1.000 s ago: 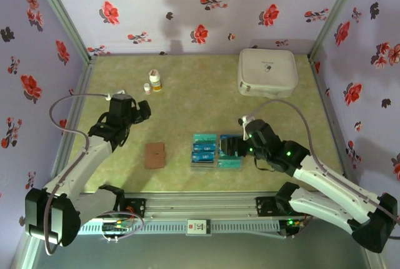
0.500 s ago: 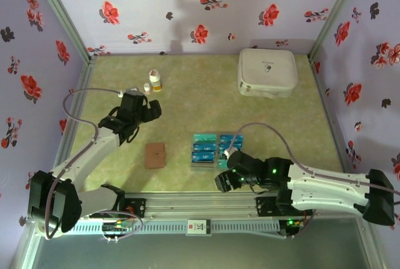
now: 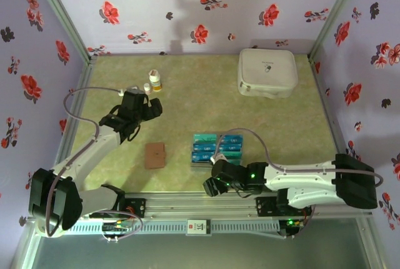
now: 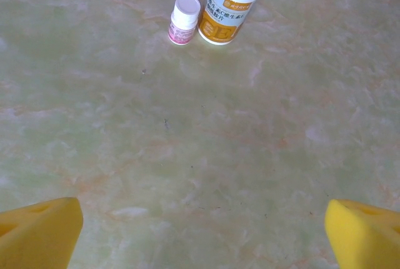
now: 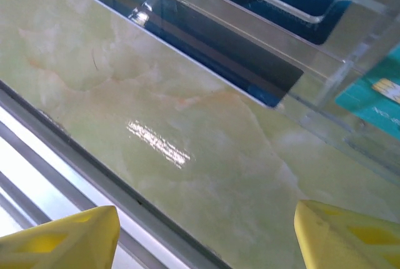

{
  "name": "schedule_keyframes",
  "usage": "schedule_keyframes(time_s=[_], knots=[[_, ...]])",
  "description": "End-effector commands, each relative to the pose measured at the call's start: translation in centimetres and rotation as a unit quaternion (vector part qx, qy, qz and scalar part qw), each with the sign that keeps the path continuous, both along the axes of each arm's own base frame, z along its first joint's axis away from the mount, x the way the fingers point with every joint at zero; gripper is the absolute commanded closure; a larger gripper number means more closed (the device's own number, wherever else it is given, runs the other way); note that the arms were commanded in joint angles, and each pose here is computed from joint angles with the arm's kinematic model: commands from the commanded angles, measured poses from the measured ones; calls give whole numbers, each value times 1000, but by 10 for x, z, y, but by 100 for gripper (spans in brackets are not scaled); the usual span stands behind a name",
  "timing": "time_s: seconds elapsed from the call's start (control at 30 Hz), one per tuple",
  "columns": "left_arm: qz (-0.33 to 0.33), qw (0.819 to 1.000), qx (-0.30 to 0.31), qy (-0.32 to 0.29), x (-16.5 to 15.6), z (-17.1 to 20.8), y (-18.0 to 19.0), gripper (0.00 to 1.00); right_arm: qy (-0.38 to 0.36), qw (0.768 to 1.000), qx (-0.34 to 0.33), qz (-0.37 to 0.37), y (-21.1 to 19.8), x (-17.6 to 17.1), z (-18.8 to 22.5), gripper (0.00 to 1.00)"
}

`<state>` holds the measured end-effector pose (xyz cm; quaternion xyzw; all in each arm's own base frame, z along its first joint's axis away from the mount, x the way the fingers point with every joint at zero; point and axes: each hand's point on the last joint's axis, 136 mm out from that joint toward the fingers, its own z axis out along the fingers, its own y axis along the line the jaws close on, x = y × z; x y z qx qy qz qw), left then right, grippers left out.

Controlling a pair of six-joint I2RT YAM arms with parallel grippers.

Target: Put the credit cards into the card holder

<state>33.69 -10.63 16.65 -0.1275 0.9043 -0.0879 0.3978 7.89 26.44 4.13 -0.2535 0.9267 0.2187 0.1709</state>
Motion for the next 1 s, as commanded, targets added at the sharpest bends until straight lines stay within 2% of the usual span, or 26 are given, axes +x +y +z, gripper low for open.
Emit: schedule_keyframes(time_s=[0.0, 0.33, 0.97], knots=[[1, 1000, -7, -3, 1, 8, -4, 0, -23, 999, 17, -24, 9, 11, -1, 26], [1, 1000, -6, 1, 2, 6, -4, 0, -36, 999, 0, -40, 14, 19, -16, 25], [6, 1000, -3, 12, 0, -1, -3, 0, -63, 993, -3, -99, 13, 65, -21, 26]])
